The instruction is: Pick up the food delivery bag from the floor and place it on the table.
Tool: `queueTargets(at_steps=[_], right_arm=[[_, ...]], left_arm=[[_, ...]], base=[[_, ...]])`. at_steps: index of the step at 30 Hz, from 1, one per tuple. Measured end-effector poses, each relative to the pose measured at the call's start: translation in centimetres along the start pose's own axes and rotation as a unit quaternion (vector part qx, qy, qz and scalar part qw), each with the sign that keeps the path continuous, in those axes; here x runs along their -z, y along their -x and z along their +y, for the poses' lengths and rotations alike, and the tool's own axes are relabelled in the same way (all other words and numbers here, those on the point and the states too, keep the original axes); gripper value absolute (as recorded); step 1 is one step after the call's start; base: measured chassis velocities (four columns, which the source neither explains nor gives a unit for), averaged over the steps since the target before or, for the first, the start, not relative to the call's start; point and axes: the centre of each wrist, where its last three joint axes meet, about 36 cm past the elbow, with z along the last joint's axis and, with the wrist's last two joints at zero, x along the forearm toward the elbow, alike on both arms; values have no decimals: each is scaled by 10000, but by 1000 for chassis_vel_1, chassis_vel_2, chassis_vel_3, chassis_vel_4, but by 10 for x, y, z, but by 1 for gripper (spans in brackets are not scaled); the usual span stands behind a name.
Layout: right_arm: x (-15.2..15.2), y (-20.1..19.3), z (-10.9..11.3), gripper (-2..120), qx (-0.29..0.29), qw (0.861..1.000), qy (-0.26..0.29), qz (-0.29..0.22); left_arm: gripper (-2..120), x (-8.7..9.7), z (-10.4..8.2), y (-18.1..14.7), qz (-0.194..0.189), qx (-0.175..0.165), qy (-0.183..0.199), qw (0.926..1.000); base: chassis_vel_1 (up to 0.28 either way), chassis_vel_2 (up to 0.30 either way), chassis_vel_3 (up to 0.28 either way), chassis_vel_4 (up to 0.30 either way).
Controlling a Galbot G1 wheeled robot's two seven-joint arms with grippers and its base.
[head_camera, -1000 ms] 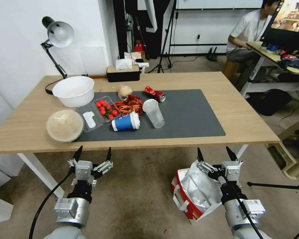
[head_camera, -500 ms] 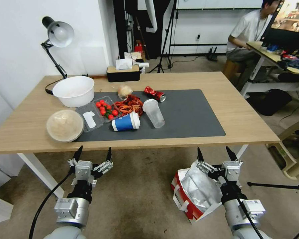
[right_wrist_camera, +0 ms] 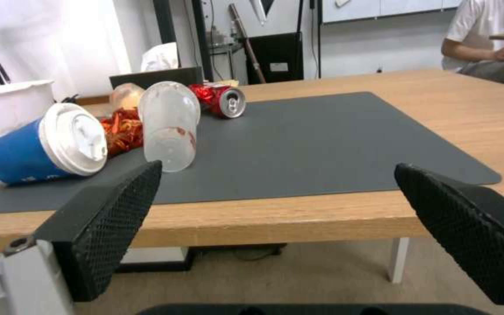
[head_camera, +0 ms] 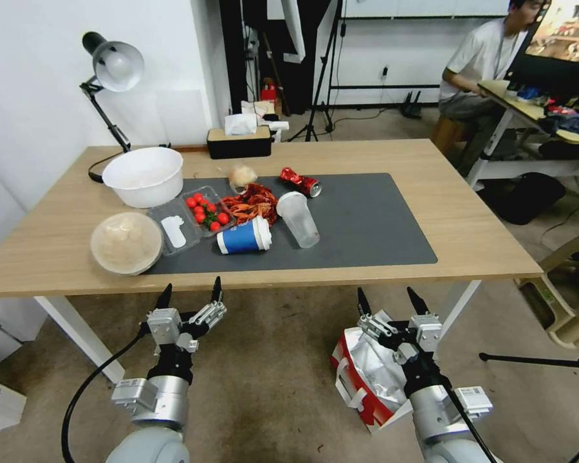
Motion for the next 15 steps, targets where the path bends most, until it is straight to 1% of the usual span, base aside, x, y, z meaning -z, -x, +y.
queueTargets(at_steps=[5,15], right_arm=[[4,1,-2,100,-15,9999,-51,-93],[6,-1,-3,100,-25,9999,-113,-105]], left_arm=[[100,3,1,-3,-43,43,23,10000],[100,2,6,-10,-24,47,119,9999]], base=[[0,0,0,0],[0,0,0,0]])
